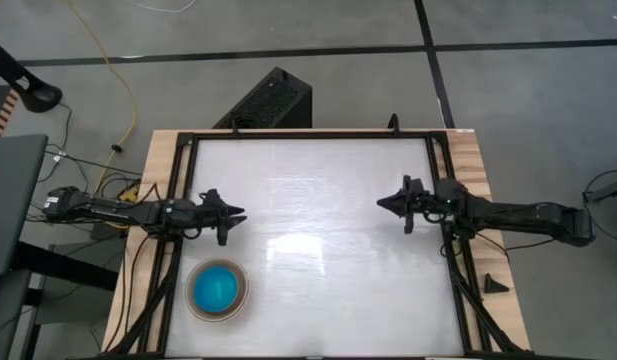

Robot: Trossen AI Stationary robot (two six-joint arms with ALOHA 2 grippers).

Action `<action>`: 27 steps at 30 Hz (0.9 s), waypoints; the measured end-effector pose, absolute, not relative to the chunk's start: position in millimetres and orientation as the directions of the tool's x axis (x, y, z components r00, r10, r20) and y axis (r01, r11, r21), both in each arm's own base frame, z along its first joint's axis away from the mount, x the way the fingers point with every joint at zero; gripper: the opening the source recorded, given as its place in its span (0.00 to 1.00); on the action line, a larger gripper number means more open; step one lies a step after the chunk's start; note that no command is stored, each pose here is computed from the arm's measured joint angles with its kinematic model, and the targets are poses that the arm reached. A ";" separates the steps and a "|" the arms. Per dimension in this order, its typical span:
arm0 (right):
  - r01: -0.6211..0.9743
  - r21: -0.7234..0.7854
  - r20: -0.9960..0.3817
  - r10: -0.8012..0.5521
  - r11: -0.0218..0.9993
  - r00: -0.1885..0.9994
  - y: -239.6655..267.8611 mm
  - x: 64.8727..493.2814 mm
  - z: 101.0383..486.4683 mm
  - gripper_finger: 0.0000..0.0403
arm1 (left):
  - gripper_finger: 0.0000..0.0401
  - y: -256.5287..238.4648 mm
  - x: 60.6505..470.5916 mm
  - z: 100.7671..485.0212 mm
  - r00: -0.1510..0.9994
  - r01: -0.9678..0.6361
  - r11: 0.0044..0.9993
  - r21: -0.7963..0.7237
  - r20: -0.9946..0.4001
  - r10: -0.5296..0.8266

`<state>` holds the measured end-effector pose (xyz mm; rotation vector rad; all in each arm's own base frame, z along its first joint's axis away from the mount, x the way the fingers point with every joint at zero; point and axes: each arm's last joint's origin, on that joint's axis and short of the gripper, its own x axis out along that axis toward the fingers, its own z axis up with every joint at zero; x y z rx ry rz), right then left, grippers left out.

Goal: Nest bowls inside each other
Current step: Return to Home Position

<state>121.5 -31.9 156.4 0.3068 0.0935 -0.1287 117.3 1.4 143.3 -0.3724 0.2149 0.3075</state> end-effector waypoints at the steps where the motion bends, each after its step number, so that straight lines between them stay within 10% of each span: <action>1: 0.143 0.296 -0.122 -0.111 0.944 0.986 -31.9 121.4 155.3 0.11 | 0.31 1.5 116.6 140.9 0.924 -0.340 0.887 -0.313 -0.284 0.255; 27: 0.206 0.318 -0.318 -0.101 0.925 0.943 -30.6 117.1 136.0 0.11 | 0.31 1.5 116.6 139.5 0.920 -0.345 0.887 -0.306 -0.298 0.254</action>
